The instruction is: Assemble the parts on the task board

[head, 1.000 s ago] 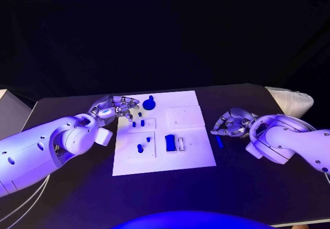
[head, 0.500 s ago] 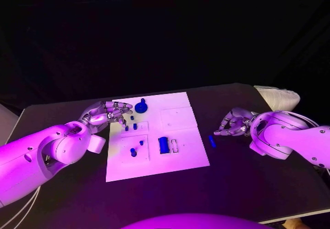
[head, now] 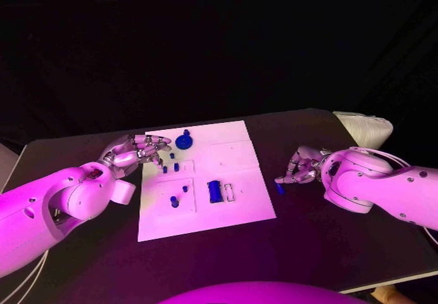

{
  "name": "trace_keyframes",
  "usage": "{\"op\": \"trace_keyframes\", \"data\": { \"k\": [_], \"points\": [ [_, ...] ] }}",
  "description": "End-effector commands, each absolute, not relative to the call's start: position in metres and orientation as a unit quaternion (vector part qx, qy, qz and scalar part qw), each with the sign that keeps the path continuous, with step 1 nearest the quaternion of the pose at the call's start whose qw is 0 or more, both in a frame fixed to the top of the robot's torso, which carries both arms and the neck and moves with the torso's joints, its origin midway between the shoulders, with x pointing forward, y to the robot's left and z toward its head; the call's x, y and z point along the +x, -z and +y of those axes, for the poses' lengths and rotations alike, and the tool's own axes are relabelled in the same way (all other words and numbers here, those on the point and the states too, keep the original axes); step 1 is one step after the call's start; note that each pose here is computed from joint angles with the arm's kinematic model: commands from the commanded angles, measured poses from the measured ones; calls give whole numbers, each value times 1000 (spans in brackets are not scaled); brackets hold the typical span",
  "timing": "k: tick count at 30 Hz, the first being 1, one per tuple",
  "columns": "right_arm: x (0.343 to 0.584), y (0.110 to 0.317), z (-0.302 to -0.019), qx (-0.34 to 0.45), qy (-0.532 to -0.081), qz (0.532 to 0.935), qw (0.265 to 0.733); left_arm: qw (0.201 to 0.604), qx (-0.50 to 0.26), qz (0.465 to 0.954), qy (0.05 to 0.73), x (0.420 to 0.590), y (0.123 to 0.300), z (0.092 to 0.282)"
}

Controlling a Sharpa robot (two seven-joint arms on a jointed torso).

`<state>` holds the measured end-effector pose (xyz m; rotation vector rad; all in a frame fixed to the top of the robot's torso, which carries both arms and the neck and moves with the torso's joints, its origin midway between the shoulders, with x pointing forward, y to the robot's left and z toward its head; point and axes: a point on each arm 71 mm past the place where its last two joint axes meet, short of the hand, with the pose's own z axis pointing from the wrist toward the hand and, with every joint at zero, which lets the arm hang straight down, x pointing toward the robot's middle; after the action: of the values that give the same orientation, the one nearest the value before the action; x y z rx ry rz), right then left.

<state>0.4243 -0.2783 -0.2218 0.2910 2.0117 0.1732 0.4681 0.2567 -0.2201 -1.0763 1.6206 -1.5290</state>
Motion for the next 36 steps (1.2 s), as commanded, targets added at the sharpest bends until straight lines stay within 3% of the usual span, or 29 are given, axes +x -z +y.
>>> {"op": "trace_keyframes", "data": {
  "k": [1,36],
  "points": [
    [423,225,-275,104,-48,842,527,326,-408,614,591,467,219,255],
    [425,253,-259,90,-42,837,539,325,-409,618,587,467,220,258]
  ]
}}
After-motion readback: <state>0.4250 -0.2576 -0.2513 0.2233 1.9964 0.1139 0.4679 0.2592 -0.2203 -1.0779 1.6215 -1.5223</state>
